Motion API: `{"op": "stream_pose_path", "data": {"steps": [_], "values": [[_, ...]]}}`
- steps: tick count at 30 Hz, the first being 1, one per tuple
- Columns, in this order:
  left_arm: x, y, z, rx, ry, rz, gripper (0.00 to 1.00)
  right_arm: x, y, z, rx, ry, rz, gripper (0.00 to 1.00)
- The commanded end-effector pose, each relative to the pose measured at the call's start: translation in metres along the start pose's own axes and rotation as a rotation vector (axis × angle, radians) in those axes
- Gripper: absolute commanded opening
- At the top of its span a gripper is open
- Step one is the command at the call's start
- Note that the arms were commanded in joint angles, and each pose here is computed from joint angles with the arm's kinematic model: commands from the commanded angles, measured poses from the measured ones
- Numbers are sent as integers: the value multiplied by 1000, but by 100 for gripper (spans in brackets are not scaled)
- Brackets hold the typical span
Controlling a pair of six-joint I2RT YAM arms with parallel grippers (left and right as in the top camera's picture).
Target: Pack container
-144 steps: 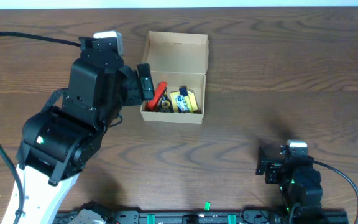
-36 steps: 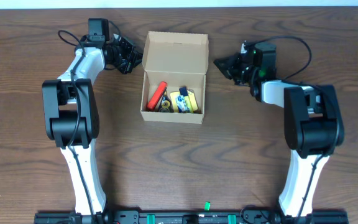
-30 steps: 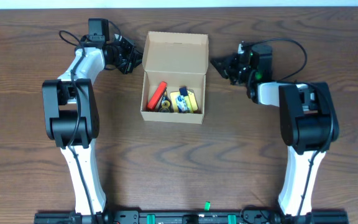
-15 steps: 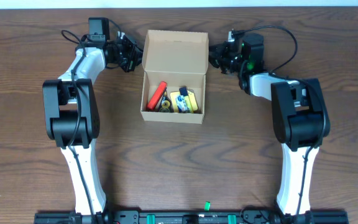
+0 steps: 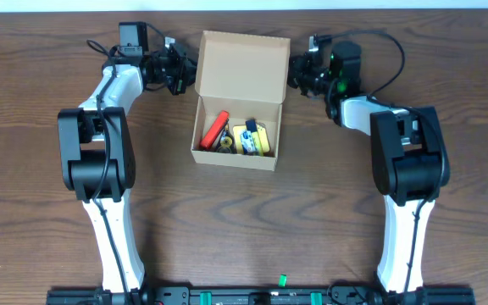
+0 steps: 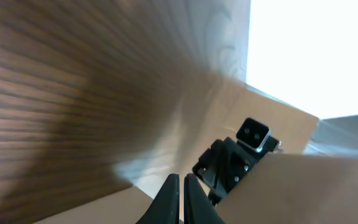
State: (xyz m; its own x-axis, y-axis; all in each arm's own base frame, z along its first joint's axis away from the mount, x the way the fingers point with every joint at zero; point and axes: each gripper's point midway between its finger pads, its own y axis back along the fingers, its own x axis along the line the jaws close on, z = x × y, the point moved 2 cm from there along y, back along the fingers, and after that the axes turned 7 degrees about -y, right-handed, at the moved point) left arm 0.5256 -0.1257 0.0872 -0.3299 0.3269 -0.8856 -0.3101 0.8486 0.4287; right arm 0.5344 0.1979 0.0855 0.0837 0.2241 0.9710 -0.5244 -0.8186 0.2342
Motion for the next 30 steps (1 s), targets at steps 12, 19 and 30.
{"op": "stream_pose_path", "data": {"steps": [12, 19, 30], "values": [[-45, 28, -9, 30, -198, -110, 6, 26, -6, -8, 106, 127, 79, 1], [-49, 33, -15, 71, -207, -151, 6, 45, -4, -12, 151, 187, 139, 1], [-52, 35, -18, 93, -239, -176, 6, 60, 2, -30, 267, 280, 228, 1]]}}
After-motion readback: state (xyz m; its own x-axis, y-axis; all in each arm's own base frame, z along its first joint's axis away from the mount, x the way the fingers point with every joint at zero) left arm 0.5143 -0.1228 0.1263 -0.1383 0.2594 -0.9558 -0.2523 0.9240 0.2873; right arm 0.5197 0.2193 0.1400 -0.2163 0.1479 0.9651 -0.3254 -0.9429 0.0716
